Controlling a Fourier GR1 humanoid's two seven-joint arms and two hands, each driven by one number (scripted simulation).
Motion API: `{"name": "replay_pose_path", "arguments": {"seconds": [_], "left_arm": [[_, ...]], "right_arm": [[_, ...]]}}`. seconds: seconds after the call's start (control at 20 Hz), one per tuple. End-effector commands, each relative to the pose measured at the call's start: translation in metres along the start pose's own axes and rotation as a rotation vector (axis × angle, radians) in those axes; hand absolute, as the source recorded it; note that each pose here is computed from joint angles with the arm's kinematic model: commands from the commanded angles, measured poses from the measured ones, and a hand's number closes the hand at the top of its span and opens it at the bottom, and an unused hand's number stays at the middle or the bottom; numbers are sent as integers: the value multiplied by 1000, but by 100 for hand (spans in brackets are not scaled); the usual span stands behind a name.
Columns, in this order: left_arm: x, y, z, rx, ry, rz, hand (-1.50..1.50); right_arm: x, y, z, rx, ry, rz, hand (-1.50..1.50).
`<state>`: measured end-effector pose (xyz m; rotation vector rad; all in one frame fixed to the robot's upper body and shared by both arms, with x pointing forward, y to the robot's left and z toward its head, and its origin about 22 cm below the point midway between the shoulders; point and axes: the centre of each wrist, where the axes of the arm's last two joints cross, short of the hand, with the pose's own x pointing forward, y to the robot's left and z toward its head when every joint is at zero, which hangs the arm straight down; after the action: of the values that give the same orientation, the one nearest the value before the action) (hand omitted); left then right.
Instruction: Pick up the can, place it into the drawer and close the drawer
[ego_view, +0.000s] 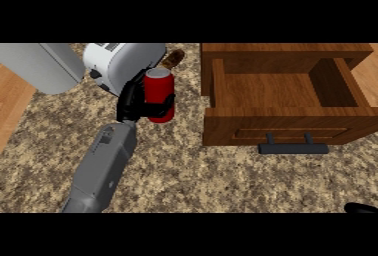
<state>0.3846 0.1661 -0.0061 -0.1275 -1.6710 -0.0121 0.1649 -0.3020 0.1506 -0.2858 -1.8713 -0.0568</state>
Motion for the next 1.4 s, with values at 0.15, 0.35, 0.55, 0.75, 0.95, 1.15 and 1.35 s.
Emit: {"name": "replay_pose_path", "arguments": {"seconds": [0.15,0.35,0.55,0.75,0.95,1.15,1.35], "left_arm": [[71,-52,-24,-78,-22,-11,150],[108,-69,-30,-61,-47,3,150],[165,-95,-43,-99,-59,-29,150],[162,-117,-54,-89,-68,-64,150],[207,-155,-61,-85,-63,-98,150],[231,-162,-78,-95,-32,-98,150],[233,-174,-81,-107,-11,-101,150]], "right_arm": [[1,-7,-8,10,-2,20,-150],[17,15,11,8,-21,-12,-150],[7,-5,-1,-9,3,-7,-150],[5,18,-12,-9,-4,-9,-150],[1,18,-3,5,-21,-4,-150],[10,-1,0,0,-19,3,-150],[13,4,-5,18,-35,-5,-150]]}}
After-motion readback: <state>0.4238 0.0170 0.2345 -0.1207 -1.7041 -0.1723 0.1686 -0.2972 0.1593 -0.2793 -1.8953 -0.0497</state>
